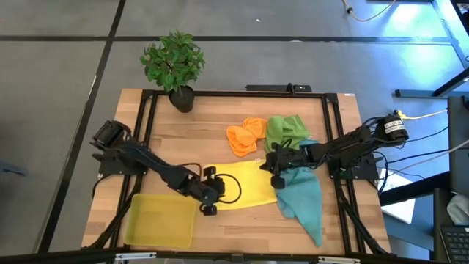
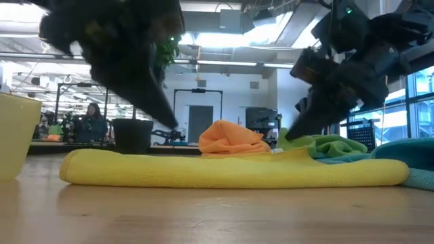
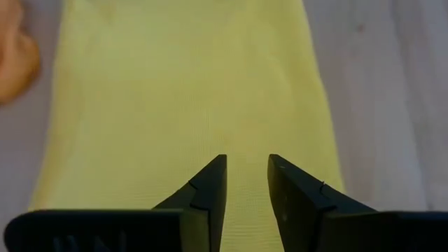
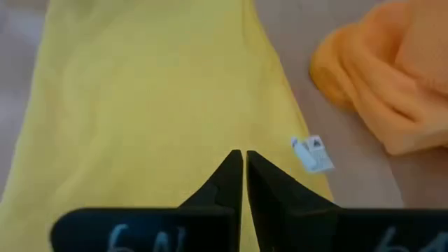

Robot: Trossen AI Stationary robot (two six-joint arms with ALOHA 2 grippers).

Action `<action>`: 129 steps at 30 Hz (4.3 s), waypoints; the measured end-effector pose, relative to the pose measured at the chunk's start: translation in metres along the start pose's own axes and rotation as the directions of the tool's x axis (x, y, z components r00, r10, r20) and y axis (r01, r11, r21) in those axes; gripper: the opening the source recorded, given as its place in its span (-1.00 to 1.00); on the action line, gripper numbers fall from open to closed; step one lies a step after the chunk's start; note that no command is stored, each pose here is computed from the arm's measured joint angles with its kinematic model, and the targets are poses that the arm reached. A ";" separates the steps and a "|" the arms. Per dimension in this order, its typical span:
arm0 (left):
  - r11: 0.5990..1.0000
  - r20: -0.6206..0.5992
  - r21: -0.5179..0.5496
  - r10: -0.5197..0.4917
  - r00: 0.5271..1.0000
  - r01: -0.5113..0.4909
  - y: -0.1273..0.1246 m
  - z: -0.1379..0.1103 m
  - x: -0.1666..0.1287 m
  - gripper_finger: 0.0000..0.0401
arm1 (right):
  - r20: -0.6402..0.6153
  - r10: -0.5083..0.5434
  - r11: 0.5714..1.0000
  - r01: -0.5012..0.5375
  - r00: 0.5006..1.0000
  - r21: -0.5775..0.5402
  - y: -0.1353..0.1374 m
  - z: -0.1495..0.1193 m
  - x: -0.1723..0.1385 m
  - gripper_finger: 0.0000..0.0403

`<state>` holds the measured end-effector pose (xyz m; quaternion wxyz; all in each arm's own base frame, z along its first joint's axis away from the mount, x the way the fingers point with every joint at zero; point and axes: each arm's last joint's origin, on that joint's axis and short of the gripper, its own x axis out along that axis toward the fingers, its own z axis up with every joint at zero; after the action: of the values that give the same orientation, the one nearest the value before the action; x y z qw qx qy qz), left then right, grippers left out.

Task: Fold microfiber towels
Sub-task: Fold the yellow microfiber cloth

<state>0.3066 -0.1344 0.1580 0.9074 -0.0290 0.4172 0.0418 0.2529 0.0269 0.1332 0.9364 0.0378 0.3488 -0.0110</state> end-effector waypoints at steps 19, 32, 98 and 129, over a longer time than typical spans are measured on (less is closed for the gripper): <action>0.997 -0.269 -0.019 0.064 0.961 -0.072 0.037 -0.015 0.022 -0.99 | -0.178 0.062 0.996 -0.049 0.982 0.078 -0.007 -0.020 0.012 -0.98; 0.980 -0.384 0.156 0.173 0.907 -0.121 0.066 -0.019 0.020 -1.00 | -0.211 0.192 0.979 -0.174 0.958 0.102 0.028 -0.024 0.012 -0.98; 0.985 0.351 0.101 0.097 0.931 -0.140 -0.027 0.005 -0.022 -0.79 | 0.377 0.438 0.882 -0.309 0.816 -0.356 0.071 0.056 -0.016 -0.85; 0.996 0.374 0.084 -0.030 0.927 -0.001 -0.035 0.002 0.009 -0.50 | 0.320 0.428 0.892 -0.338 0.845 -0.299 0.071 0.050 -0.013 -0.85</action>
<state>0.3178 -0.1690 0.1530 0.9711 0.0140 0.2371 0.0226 0.2787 0.0933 0.1839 0.9665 -0.0048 0.1462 0.2108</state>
